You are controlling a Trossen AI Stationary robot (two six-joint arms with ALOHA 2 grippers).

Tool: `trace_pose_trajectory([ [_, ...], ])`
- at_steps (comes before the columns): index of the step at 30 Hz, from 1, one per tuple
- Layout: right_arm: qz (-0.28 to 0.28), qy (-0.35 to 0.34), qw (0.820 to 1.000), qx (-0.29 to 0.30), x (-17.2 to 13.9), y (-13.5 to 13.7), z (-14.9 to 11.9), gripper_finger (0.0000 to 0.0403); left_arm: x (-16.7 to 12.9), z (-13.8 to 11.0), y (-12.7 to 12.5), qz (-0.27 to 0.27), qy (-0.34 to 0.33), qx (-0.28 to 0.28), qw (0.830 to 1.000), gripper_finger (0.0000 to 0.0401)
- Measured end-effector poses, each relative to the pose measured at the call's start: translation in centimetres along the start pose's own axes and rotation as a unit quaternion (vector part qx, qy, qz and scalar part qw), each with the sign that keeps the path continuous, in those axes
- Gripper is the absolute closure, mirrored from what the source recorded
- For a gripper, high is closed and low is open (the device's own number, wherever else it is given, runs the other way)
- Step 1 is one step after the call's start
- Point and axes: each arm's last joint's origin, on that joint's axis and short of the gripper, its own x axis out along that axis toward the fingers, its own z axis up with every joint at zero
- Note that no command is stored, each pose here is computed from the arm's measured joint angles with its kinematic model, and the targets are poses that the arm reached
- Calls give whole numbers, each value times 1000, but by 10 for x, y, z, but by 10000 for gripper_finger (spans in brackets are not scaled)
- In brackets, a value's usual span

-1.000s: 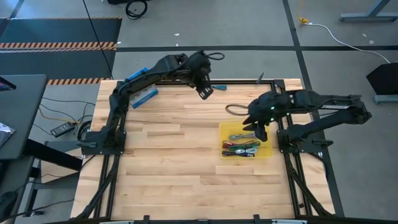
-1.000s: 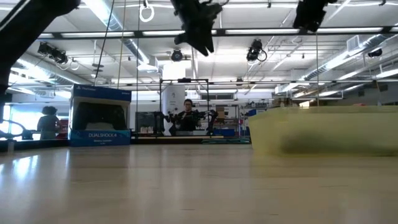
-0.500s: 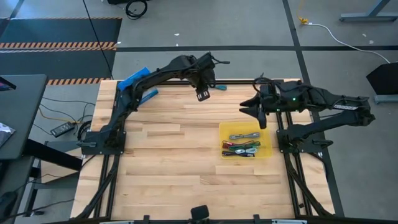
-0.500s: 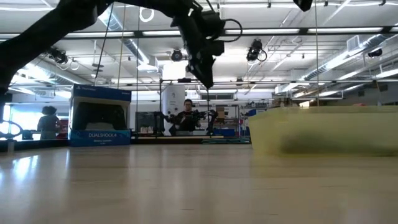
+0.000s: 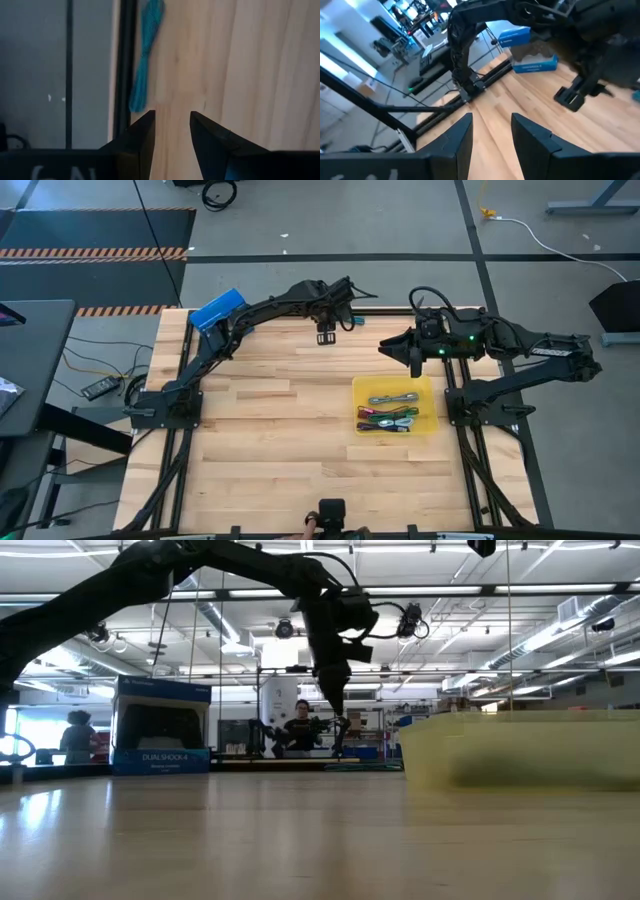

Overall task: Pick and place USB-C Cables
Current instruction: Put the blue charger cable into the yellow bin

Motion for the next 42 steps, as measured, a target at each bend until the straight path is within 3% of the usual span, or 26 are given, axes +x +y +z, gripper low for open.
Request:
trace_pose_trajectory([
  [4, 8, -11, 999, 31, 2, 2, 2, 263, 0, 4, 10, 18, -34, -43, 998, 271],
  [8, 16, -20, 999, 45, 5, 4, 4, 263, 3, -1, 19, 1, -40, -92, 995, 271],
  [19, 57, -7, 997, 53, 9, 8, 5, 263, 29, -18, 38, -6, -4, -159, 987, 271],
  [24, 70, 4, 996, 52, 9, 9, 4, 263, 44, -30, 47, -52, 11, -199, 978, 271],
  [28, 75, 8, 996, 51, 9, 9, 4, 263, 56, -39, 47, -64, 44, -199, 977, 277],
  [33, 80, 12, 995, 51, 9, 9, 3, 263, 54, -36, 53, -53, 17, -193, 980, 293],
  [38, 80, 12, 996, 47, 9, 9, 3, 263, 53, -29, 49, -116, -28, -193, 974, 308],
  [42, 80, 12, 996, 46, 9, 9, 3, 263, 52, -20, 45, -93, -49, -183, 977, 318],
])
